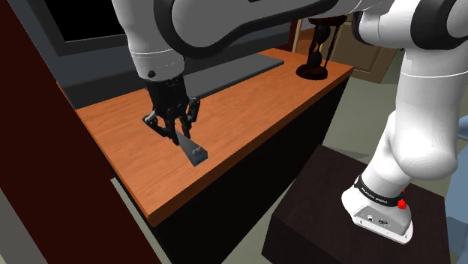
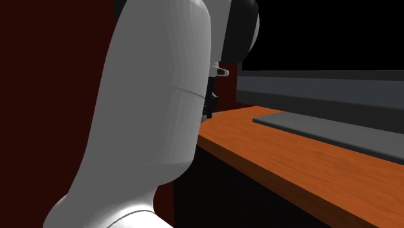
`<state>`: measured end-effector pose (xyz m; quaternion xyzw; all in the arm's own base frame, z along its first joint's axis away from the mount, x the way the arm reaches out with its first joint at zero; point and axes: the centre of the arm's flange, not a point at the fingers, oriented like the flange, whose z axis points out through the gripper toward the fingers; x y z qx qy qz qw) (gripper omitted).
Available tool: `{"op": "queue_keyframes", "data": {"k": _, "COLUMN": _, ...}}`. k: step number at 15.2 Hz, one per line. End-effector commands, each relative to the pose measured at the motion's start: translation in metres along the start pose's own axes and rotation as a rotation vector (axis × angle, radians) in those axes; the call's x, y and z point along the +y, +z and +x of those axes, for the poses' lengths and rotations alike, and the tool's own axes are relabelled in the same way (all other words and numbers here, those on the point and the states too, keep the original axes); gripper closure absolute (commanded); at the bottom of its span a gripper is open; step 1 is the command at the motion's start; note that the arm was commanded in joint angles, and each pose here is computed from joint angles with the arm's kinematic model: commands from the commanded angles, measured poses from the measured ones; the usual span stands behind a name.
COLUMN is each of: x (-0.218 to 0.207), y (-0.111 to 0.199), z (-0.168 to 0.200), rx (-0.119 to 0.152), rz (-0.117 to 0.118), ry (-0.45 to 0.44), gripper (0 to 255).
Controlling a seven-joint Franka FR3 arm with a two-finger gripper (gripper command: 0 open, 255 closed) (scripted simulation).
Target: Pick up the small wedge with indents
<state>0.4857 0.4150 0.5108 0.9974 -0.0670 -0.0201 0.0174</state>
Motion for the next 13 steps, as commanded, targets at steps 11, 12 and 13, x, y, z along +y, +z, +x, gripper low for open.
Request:
{"op": "queue_keyframes", "data": {"k": 11, "x": 0.002, "y": -0.063, "z": -0.002, "rx": 0.0, "rz": 0.0, "ry": 0.0, "gripper": 255}}
{"op": "queue_keyframes", "data": {"k": 12, "x": 0.002, "y": -0.064, "z": -0.002, "rx": 0.0, "rz": 0.0, "ry": 0.0, "gripper": 255}}
{"op": "queue_keyframes", "data": {"k": 13, "x": 0.002, "y": -0.064, "z": -0.002, "rx": 0.0, "rz": 0.0, "ry": 0.0, "gripper": 255}}
